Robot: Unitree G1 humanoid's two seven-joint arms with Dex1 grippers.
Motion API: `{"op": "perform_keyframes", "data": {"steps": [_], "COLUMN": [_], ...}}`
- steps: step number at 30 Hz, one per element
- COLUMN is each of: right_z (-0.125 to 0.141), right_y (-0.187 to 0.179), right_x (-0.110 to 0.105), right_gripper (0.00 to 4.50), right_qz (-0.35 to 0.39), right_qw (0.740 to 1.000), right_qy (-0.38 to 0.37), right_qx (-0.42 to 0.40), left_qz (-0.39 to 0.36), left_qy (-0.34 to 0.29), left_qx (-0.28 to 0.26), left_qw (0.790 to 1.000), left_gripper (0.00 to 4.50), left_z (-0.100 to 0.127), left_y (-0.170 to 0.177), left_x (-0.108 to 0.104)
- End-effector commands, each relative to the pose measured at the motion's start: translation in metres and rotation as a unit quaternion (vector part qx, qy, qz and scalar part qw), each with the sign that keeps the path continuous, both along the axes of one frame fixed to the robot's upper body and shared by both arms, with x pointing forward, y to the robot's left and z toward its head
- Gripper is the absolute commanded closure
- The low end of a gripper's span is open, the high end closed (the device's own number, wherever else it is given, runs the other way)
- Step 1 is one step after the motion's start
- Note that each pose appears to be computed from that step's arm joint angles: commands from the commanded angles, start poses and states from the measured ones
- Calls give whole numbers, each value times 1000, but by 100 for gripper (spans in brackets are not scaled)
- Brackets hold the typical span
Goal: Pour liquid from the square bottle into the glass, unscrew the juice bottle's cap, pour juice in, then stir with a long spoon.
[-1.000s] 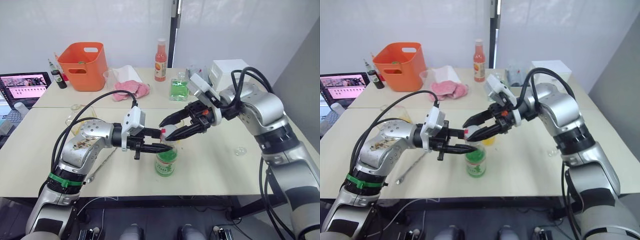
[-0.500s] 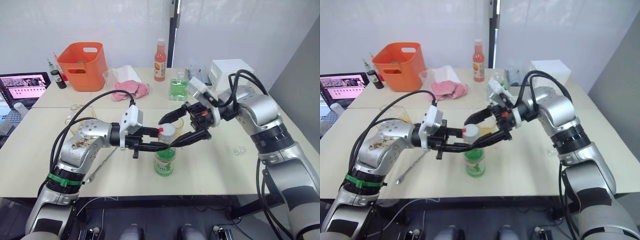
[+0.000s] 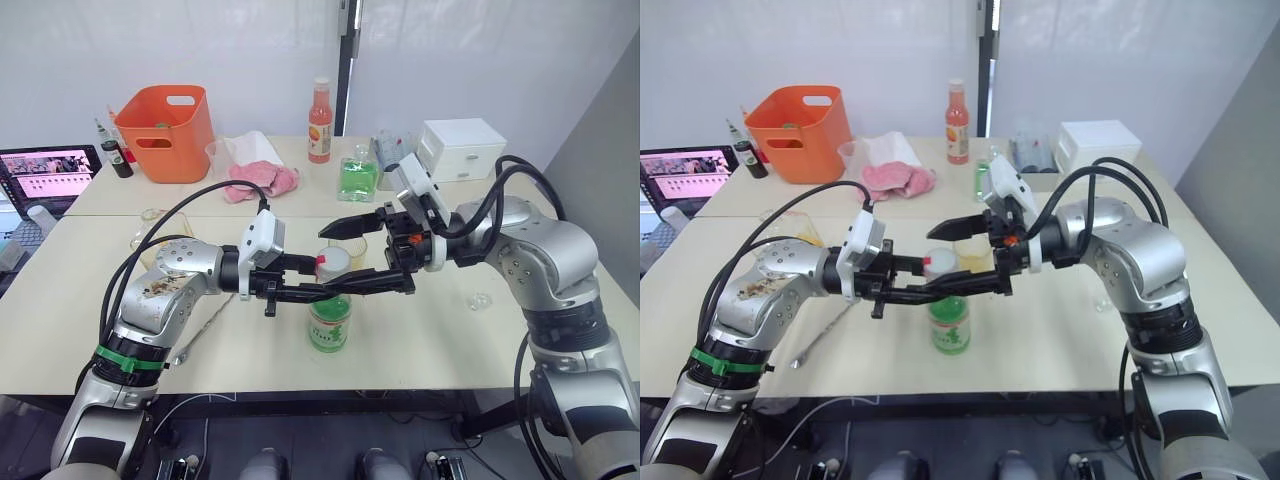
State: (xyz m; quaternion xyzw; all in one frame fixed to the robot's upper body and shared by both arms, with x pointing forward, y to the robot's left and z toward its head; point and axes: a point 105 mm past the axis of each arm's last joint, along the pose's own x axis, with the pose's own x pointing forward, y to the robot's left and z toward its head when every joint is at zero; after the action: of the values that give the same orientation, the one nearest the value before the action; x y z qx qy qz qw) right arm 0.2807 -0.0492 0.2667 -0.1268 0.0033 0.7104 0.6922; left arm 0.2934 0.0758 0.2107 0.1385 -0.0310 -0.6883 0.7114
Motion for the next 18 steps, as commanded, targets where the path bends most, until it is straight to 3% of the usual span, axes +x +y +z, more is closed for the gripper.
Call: {"op": "perform_keyframes", "data": {"steps": [1,7,10,16,18], "right_z": [9,7,6,3,3], "right_y": [0,1,1,0,0], "right_x": [-4,-2,0,2,2], "right_gripper": [4,4,83,285,287], "right_qz": [-2,-5,-8,-9,-9], "right_qw": [1000,1000,1000,1000,1000], "right_qy": [-14,-9,-8,-5,-5], "right_qx": [19,19,18,15,15], "left_qz": [7,7,7,8,8], "left_qy": [29,29,29,29,29], "left_qx": [32,32,32,31,32], "left_qw": [999,999,999,999,999], "left_gripper": [303,303,303,303,303], "left_z": [-18,-19,-19,-19,-19], "left_y": [4,4,4,4,5], "left_x": [2,2,2,1,2]}}
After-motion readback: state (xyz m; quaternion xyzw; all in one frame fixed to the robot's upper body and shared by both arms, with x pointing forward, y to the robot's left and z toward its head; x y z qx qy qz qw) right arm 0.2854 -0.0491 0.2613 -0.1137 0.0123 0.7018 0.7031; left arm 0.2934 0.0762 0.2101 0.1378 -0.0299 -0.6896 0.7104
